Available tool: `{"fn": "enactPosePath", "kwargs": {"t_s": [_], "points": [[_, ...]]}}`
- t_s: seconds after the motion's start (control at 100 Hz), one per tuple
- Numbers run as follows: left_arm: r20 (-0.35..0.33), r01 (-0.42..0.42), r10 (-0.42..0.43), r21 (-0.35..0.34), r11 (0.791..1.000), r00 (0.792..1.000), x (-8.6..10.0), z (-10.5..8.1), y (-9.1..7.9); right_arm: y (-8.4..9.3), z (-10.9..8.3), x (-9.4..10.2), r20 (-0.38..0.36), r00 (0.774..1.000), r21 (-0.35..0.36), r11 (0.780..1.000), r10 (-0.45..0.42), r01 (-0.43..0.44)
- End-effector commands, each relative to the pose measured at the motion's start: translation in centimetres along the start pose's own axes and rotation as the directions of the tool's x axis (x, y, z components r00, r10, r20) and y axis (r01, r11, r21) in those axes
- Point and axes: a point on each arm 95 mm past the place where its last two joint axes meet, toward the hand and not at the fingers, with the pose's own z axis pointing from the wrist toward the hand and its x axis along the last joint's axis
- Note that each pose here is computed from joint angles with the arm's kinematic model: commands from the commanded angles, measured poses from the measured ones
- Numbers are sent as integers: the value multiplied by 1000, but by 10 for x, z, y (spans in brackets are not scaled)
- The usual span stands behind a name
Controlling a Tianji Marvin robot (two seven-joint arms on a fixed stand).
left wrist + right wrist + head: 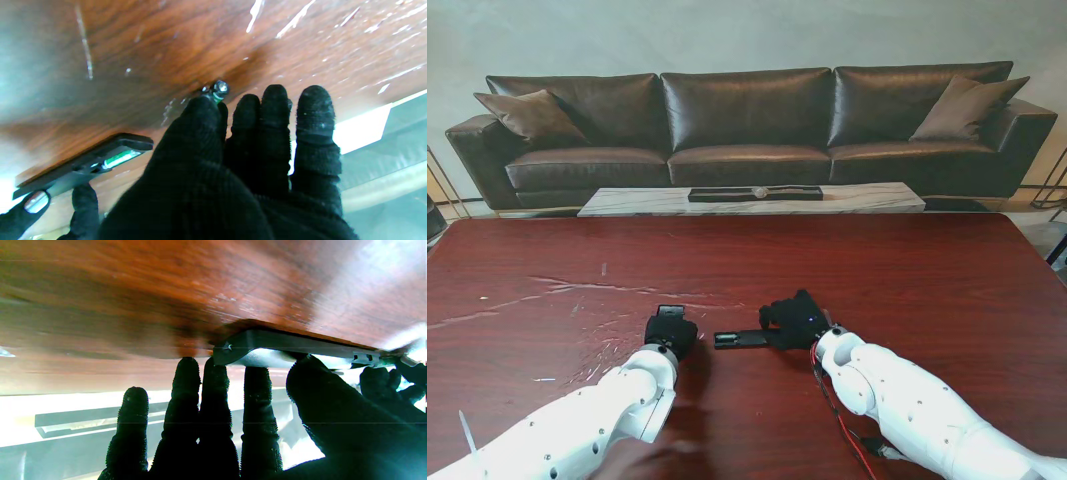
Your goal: Install the batteries into the remote control and close the cover
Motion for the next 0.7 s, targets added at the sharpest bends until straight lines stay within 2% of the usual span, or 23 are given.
{"fn": "enactPosePath", "kwargs": {"t_s": [0.0, 0.49, 0.69], "points": [[0, -2, 2, -50, 999, 1000, 0, 1, 12, -22, -9, 2, 0, 1000, 55, 999, 3, -3], [-6, -9, 9, -55, 998, 1000, 1, 9, 20, -21, -9, 1, 0, 1000, 50, 999, 5, -5], [-10, -10, 10, -80, 997, 1000, 1, 12, 23, -21, -9, 1, 0, 1000, 48, 999, 6, -6]]}}
